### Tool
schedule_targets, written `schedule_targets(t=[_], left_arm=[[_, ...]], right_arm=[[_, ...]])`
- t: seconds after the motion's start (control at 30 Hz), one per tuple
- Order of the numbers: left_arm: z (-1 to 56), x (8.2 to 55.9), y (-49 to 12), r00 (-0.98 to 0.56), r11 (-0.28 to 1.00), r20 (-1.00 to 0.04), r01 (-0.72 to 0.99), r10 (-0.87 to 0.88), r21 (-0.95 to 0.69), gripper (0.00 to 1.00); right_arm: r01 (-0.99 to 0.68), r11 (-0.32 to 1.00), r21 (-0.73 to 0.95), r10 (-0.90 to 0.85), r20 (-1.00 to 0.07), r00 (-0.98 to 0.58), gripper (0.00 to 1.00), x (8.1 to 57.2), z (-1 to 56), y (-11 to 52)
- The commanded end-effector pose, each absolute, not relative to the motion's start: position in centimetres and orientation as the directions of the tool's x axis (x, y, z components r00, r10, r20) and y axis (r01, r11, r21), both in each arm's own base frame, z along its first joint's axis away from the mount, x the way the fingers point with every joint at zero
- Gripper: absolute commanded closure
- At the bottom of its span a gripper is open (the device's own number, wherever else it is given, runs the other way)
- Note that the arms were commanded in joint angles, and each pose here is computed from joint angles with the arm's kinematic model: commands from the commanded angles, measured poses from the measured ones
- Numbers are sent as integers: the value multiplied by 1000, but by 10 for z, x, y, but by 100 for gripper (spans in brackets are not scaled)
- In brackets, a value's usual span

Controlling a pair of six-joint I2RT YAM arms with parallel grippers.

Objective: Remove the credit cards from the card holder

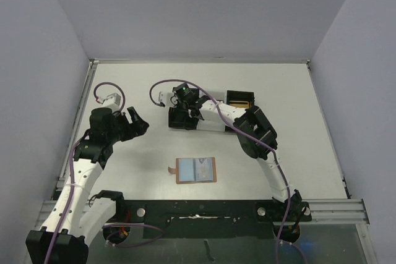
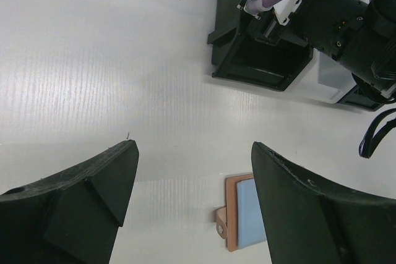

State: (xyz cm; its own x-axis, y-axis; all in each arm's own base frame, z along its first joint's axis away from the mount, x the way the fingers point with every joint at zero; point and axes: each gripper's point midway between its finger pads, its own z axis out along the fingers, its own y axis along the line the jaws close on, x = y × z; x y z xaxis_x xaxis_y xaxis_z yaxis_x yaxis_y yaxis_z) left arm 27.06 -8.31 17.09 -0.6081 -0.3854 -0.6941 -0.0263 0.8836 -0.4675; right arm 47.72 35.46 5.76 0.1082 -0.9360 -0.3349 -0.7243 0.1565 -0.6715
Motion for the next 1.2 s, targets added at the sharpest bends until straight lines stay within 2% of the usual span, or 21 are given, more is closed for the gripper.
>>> schedule_targets(t=[0.0,0.47,0.7,1.03,1.17], left_arm=[[184,280,-87,-569,880,-732,29,-375,-474,27],[184,281,-89,-572,877,-732,44,-371,-479,28],[183,282,-90,-576,876,-729,46,-370,-481,28],[182,281,-90,-580,876,-726,43,-370,-480,28],[182,282,-90,-579,877,-727,43,-368,-479,28]], right_arm=[[-710,216,-670,-914,-396,95,47,489,75,361],[-732,245,-636,-894,-440,84,32,488,80,364],[-705,274,-654,-890,-450,71,29,495,87,363],[-656,402,-639,-838,-545,17,28,505,110,365],[-643,471,-603,-776,-631,23,27,500,138,370]])
